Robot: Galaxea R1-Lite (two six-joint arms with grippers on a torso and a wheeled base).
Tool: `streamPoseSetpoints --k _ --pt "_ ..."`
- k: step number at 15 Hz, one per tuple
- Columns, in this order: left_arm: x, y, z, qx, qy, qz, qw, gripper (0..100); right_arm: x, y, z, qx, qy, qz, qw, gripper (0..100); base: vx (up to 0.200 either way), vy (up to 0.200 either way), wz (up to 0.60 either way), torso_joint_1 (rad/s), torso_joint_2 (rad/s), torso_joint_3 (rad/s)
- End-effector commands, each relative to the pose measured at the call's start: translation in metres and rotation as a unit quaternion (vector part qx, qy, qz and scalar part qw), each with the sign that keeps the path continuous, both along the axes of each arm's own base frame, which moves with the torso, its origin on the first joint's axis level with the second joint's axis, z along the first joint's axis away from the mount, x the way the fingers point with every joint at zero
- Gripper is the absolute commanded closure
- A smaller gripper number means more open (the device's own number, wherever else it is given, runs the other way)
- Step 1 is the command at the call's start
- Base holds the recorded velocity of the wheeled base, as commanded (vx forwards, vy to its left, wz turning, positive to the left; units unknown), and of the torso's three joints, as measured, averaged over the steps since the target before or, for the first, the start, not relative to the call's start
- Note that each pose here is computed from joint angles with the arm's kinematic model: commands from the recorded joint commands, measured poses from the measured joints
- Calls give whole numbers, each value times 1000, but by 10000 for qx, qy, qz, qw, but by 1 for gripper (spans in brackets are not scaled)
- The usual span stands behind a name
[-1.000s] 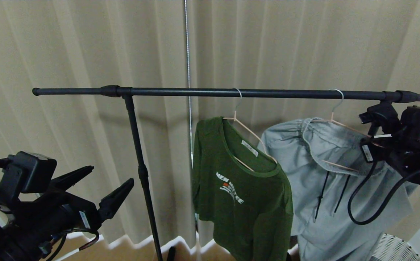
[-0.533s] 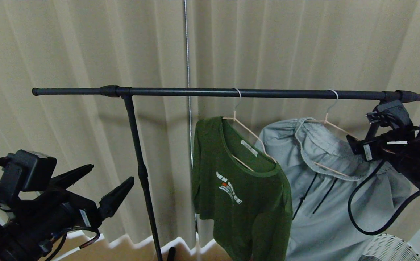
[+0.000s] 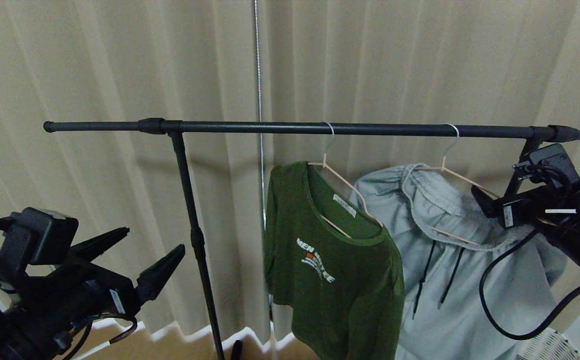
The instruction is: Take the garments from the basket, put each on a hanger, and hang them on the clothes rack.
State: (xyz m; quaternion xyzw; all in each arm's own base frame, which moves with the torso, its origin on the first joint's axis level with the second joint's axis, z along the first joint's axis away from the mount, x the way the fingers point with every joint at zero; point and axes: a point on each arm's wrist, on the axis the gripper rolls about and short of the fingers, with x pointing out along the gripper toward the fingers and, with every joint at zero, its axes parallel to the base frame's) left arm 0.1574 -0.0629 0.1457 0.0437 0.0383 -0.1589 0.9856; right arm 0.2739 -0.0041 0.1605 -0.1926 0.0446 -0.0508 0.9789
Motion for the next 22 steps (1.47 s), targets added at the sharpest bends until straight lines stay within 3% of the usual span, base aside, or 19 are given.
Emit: streamPoseSetpoints --k 1,8,12,15,18,22 --pt "0 0 0 1 4 3 10000 0 -1 1 -3 52 61 183 9998 0 0 0 0 0 0 0" --pt "0 1 0 -2 -4 18 10000 0 -8 6 -5 267 106 1506 9882 0 0 0 0 0 0 0" --pt "0 2 1 -8 -18 72 10000 0 -15 8 -2 731 64 1880 9794 0 0 0 0 0 0 0" --pt "1 2 0 1 4 72 10000 0 -23 9 8 1047 -49 2289 9678 0 0 0 0 0 0 0" --pt "1 2 0 1 4 72 10000 0 -26 11 12 1169 -86 2525 9605 0 0 0 0 0 0 0" --pt "1 2 0 4 11 72 10000 0 -28 11 11 1157 -177 2610 9582 0 0 0 0 0 0 0"
